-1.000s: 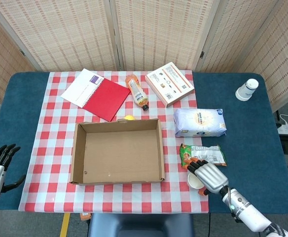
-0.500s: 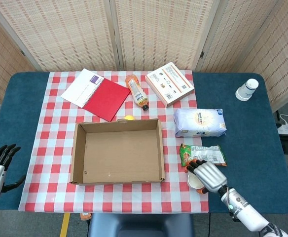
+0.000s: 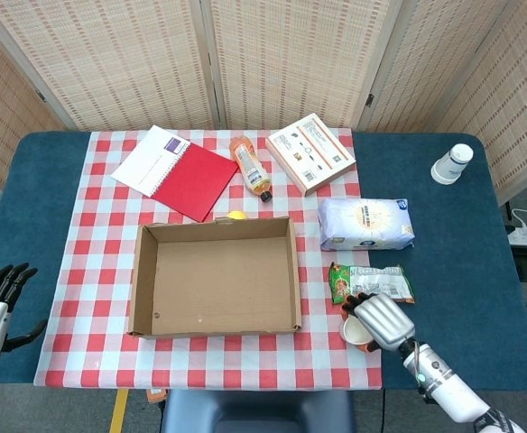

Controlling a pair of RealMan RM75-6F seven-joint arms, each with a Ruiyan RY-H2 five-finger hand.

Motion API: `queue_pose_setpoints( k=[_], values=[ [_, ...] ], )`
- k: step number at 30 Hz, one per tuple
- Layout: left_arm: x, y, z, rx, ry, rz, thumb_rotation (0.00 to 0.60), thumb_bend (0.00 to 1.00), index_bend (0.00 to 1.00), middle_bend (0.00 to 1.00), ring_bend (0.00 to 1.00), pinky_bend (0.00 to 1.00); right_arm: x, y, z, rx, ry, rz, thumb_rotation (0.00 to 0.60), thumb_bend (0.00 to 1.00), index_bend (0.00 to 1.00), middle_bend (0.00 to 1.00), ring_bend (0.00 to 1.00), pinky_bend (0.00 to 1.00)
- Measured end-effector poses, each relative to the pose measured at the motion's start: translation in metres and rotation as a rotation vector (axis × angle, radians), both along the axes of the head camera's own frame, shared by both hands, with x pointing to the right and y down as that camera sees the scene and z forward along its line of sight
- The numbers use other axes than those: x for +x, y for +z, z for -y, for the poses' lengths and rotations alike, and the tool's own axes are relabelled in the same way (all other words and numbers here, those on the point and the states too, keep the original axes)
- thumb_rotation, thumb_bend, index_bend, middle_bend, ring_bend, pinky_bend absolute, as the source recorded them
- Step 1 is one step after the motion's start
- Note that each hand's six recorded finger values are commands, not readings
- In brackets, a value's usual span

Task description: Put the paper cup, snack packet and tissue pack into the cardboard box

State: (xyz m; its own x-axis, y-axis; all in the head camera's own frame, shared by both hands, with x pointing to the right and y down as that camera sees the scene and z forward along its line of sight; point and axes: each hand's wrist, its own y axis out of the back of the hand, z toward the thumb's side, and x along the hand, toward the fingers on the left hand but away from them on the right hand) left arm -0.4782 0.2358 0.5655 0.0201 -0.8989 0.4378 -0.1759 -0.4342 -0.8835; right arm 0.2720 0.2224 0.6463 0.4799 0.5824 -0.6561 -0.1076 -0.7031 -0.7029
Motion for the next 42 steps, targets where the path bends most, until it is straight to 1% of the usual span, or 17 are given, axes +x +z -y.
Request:
queue_pose_setpoints(
  k=[2,8,11,17,21,24,29,34,36,38,42],
  values=[
    [0.0,0.0,0.0,0.001,0.0,-0.001,0.6,0.24,0.13,0.05,0.0,0.28,0.0,0.001,0.0,0.004,0.003,0.003,0.6,0.12,0.61,0.38,0.41,0.6],
    [0.0,0.0,0.0,-0.001,0.0,0.0,0.6,0.24,0.13,0.05,0.0,0.28,0.0,0.002,-0.001,0.004,0.005,0.004,0.6,0.13,0.65,0.4,0.42,0.62],
    [0.0,0.001,0.0,-0.003,-0.001,-0.001,0.6,0.24,0.13,0.04,0.0,0.28,0.001,0.0,0.001,0.014,0.012,0.008,0.6,0.13,0.67,0.42,0.44,0.64],
    [-0.001,0.0,0.0,-0.001,-0.002,0.002,0.6,0.24,0.13,0.05,0.0,0.28,0.005,-0.011,0.008,0.042,0.025,0.013,0.6,0.13,0.67,0.42,0.45,0.64],
    [-0.001,0.0,0.0,-0.002,-0.002,0.004,0.6,0.24,0.13,0.05,0.0,0.28,0.006,-0.028,0.019,0.087,0.028,0.016,0.6,0.14,0.67,0.42,0.45,0.64],
    [-0.001,0.0,0.0,-0.002,-0.002,0.004,0.6,0.24,0.13,0.05,0.0,0.28,0.004,-0.048,0.032,0.141,0.027,0.02,0.6,0.14,0.67,0.42,0.45,0.64],
    [0.001,0.001,-0.001,-0.005,0.006,0.003,0.6,0.24,0.13,0.05,0.0,0.28,-0.009,-0.096,0.058,0.264,0.01,0.032,0.6,0.14,0.67,0.42,0.45,0.64],
    [0.003,0.002,-0.002,-0.011,0.012,0.002,0.6,0.24,0.13,0.04,0.0,0.28,-0.041,-0.142,0.085,0.368,-0.023,0.075,0.6,0.14,0.67,0.43,0.45,0.64],
    [0.004,0.002,-0.002,-0.011,0.012,0.001,0.6,0.24,0.13,0.05,0.0,0.28,-0.055,-0.152,0.097,0.395,-0.039,0.095,0.6,0.14,0.67,0.43,0.45,0.64],
    [0.003,0.002,-0.002,-0.011,0.011,0.0,0.6,0.24,0.13,0.05,0.0,0.28,-0.068,-0.156,0.105,0.402,-0.055,0.114,0.6,0.14,0.67,0.43,0.45,0.64],
    [0.002,0.002,-0.001,-0.012,0.008,-0.002,0.6,0.24,0.13,0.05,0.0,0.28,-0.098,-0.151,0.113,0.384,-0.08,0.184,0.6,0.14,0.67,0.43,0.45,0.64]
  ],
)
